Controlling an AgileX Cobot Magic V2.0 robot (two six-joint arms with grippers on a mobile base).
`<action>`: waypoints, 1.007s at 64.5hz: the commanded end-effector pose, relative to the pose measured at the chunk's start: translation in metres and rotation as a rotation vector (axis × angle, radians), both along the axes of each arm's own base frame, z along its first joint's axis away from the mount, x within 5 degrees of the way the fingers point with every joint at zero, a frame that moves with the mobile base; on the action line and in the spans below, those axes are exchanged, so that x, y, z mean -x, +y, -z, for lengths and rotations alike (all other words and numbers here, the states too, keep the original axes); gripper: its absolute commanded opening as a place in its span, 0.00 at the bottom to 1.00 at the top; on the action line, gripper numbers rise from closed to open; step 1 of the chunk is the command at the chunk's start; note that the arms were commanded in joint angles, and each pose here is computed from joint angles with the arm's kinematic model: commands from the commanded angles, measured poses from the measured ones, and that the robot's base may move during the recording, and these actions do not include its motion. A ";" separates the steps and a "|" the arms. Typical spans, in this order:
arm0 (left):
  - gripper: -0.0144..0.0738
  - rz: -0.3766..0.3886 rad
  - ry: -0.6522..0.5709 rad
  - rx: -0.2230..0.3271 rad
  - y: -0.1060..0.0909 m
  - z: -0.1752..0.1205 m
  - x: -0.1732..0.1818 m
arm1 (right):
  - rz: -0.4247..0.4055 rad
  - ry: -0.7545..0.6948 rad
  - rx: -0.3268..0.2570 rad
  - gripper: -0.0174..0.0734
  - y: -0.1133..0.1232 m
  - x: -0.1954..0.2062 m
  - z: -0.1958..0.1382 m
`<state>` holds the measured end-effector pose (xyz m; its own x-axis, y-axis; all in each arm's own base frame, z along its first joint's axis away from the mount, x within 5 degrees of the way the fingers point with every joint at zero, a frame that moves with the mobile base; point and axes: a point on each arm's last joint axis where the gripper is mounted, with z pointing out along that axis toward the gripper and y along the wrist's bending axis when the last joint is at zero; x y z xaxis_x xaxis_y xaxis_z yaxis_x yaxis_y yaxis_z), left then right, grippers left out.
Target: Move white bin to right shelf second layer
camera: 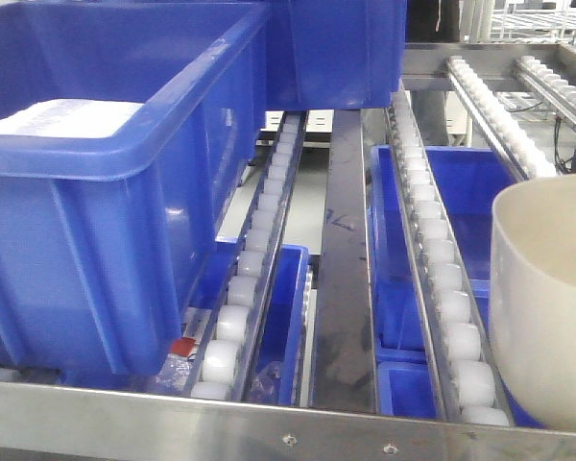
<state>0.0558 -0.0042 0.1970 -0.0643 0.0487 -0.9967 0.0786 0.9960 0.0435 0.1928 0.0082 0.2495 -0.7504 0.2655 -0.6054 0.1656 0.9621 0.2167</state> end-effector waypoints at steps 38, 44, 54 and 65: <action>0.26 0.004 -0.064 0.016 0.000 0.004 0.000 | -0.101 -0.462 0.119 0.25 -0.001 0.077 -0.085; 0.26 0.004 -0.064 0.016 0.000 0.004 0.000 | -0.087 -0.579 0.125 0.25 -0.002 0.088 -0.096; 0.26 0.004 -0.064 0.016 0.000 0.004 0.000 | -0.081 -0.648 0.127 0.25 -0.002 0.100 -0.103; 0.26 0.004 -0.064 0.016 0.000 0.004 0.000 | -0.083 -0.637 0.127 0.25 -0.002 0.100 -0.102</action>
